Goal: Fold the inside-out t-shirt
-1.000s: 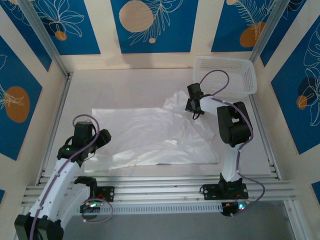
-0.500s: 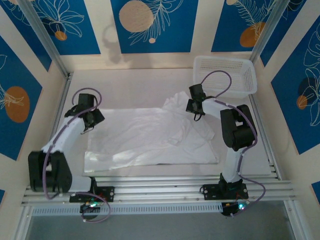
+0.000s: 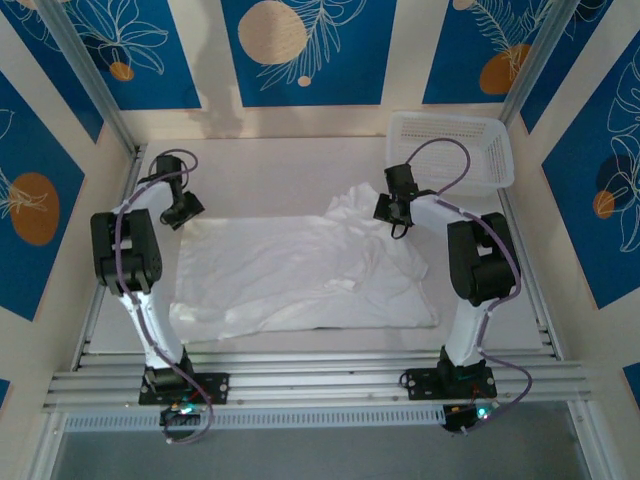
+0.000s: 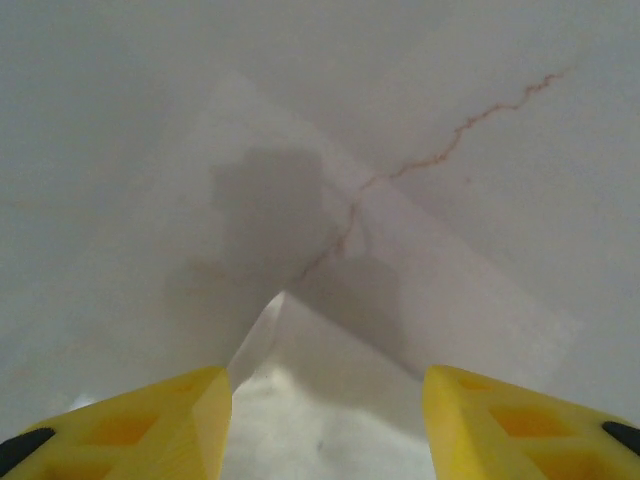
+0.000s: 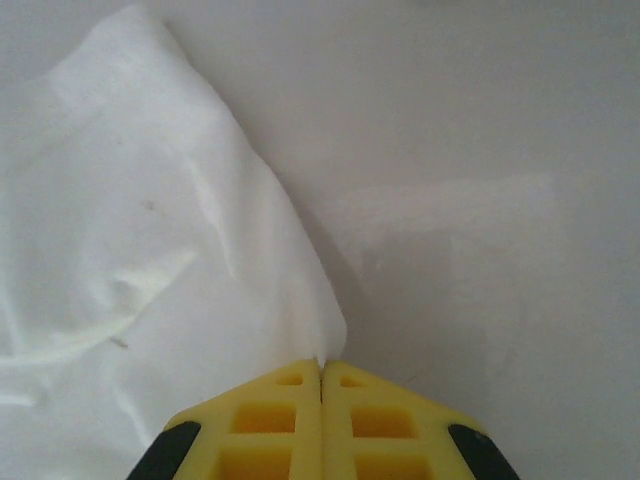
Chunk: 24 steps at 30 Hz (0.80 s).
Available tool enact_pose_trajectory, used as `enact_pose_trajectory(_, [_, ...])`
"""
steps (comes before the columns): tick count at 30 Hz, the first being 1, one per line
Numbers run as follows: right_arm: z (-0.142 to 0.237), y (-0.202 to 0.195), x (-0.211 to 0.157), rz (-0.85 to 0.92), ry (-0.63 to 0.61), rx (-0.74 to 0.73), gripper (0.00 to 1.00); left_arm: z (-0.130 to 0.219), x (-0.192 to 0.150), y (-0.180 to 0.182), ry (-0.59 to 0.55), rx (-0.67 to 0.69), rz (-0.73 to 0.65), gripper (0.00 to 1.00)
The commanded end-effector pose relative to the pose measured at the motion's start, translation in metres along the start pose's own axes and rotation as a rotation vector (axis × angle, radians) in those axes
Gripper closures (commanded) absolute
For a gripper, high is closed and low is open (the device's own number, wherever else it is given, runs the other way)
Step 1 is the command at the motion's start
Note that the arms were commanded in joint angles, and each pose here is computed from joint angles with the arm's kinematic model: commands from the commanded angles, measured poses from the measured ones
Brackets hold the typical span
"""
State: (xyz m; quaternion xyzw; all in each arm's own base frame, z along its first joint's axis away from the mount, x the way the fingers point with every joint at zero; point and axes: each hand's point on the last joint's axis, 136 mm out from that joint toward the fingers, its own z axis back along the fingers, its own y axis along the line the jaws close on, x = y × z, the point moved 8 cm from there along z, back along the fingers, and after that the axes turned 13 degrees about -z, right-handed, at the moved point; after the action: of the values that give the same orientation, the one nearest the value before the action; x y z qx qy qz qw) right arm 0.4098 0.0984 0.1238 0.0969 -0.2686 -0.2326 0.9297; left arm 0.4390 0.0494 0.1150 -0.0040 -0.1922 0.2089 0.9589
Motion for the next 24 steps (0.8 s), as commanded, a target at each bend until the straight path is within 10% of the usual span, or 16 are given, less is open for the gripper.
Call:
enact_pose_trajectory(1, [0.014, 0.002, 0.002, 0.015, -0.001, 0.033, 1.0, -0.006, 0.01, 0.001, 0.015, -0.028, -0.005, 0.53])
enact_pose_trajectory(10, [0.006, -0.004, 0.0, -0.001, 0.012, -0.007, 1.0, -0.011, 0.01, 0.012, 0.042, -0.023, 0.02, 1.0])
enact_pose_trajectory(24, [0.011, -0.031, 0.014, -0.084, -0.029, -0.067, 1.0, 0.019, 0.003, 0.023, 0.027, -0.083, 0.034, 1.0])
